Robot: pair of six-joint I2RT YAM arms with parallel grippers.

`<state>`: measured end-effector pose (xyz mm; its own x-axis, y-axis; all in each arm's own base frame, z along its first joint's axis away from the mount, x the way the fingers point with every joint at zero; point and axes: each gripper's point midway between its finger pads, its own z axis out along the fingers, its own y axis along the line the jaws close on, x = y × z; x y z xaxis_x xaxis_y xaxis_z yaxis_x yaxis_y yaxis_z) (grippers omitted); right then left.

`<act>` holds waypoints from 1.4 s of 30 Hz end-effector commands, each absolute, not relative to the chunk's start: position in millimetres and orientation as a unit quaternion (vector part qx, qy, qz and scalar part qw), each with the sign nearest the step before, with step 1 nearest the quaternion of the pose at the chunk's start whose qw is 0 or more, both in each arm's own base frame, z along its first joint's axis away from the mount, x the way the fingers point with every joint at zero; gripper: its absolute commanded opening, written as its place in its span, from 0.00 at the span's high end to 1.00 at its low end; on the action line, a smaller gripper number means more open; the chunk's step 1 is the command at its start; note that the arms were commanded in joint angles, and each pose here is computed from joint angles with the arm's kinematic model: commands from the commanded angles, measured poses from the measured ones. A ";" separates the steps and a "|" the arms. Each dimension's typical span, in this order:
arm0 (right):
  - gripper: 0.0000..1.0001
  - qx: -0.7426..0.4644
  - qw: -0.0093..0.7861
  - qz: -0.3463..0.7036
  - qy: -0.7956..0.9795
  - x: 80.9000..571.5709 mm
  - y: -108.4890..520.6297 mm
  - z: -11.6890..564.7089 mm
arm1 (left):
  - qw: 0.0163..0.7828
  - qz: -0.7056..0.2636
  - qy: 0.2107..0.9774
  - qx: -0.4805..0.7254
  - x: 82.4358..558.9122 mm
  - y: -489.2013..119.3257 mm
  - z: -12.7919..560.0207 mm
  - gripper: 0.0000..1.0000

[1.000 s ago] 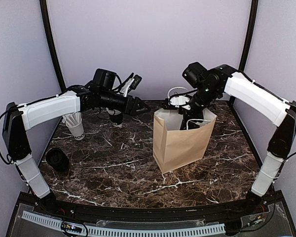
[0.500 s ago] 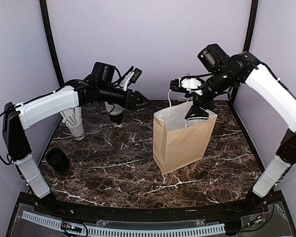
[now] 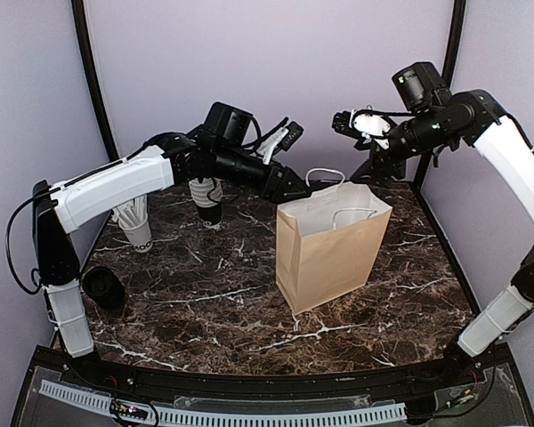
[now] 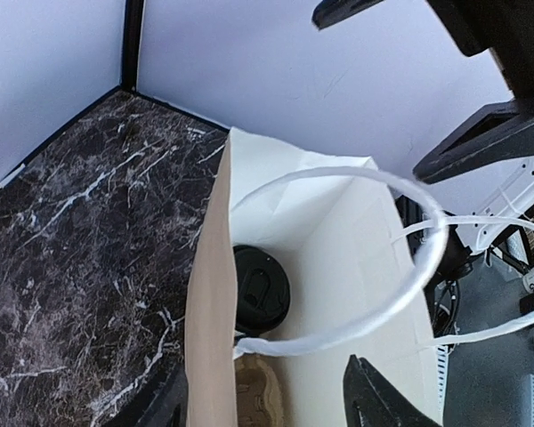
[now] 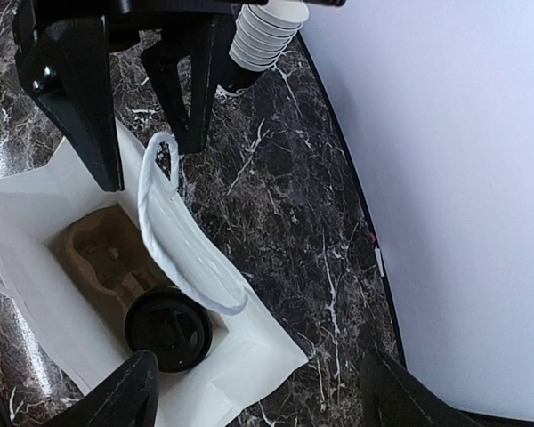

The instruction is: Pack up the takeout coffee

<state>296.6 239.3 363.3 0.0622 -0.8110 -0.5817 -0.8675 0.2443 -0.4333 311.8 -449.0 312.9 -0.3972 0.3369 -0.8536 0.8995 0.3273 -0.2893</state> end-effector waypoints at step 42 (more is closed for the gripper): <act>0.18 -0.403 0.440 -0.042 0.801 382.0 115.4 322.3 | 0.438 -0.159 0.656 0.594 233.0 -486.3 316.1 1.00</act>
